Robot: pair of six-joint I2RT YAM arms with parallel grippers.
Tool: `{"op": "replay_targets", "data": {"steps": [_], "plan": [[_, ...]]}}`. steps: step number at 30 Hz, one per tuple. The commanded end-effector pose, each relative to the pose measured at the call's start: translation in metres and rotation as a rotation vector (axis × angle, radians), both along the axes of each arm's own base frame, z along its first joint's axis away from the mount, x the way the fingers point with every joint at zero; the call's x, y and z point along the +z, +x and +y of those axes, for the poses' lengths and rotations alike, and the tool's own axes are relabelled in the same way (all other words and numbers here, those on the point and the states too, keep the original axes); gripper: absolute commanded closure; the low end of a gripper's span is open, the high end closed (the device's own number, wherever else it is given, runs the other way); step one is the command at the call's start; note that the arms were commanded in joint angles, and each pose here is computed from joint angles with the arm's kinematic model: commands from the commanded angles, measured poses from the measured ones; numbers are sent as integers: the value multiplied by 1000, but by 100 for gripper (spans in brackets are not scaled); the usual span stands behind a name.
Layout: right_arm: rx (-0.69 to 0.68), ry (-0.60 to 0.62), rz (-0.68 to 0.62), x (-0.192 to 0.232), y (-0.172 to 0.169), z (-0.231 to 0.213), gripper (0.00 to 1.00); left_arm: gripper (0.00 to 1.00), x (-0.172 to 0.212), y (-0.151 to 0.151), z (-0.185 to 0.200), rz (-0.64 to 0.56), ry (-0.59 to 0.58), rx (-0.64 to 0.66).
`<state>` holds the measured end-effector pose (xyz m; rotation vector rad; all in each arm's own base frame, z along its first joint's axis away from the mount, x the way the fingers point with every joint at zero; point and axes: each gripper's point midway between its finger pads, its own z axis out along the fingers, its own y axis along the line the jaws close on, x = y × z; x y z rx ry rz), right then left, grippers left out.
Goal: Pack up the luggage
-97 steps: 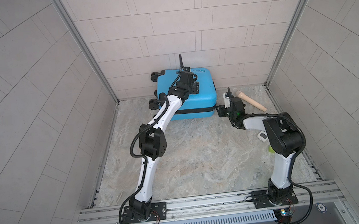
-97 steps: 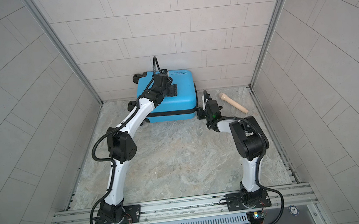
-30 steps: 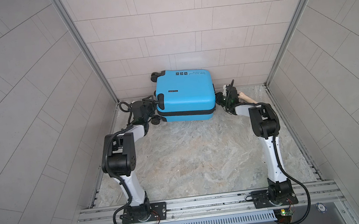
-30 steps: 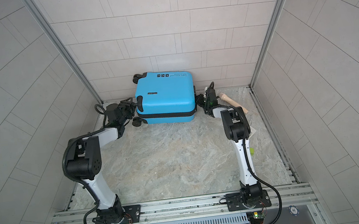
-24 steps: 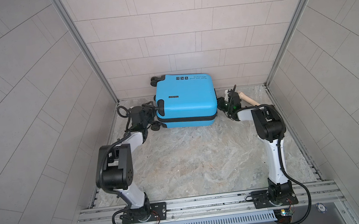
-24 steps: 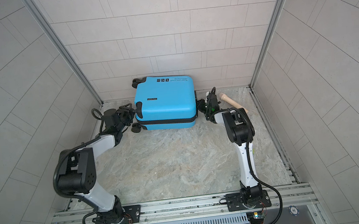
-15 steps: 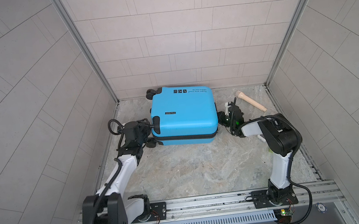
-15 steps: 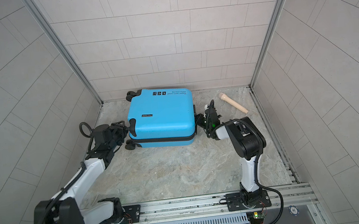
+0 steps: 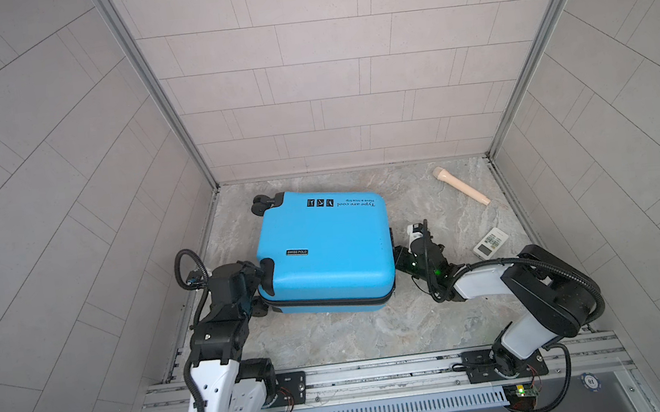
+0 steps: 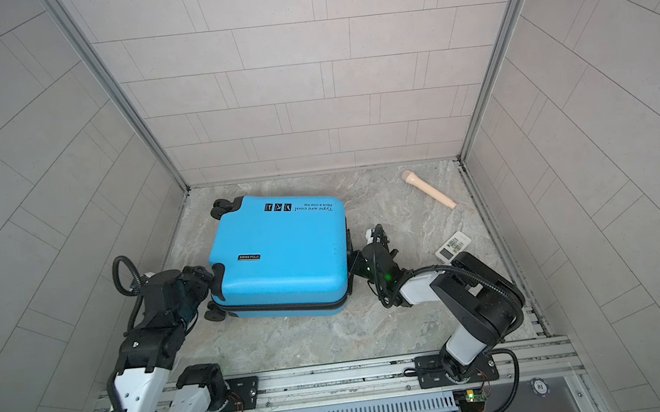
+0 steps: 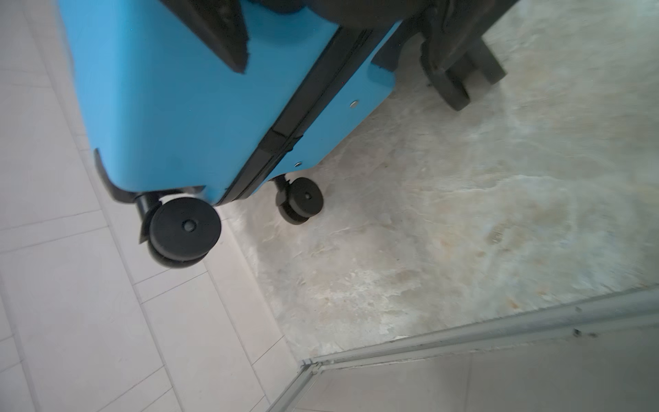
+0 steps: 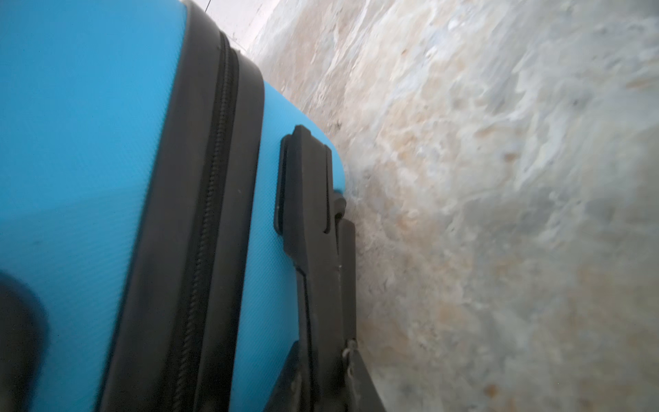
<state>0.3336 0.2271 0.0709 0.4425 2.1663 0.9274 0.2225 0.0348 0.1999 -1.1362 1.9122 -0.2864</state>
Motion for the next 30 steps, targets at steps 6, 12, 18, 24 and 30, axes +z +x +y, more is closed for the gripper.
{"op": "replay_targets", "data": {"steps": [6, 12, 18, 24, 30], "plan": [[175, 43, 62, 0, -36, 37, 100, 6, 104, -20, 11, -132, 195, -48], [181, 27, 54, 5, -39, 36, 100, 0, 145, 9, -26, -156, 211, -295], [200, -42, 63, -6, -44, 31, 100, 0, 149, 67, -98, -20, 560, -535], [195, -111, 81, -17, -44, 23, 100, 0, 121, 142, -200, 177, 807, -786], [227, -127, 86, -20, -44, 27, 100, 0, 92, 188, -254, 221, 789, -895]]}}
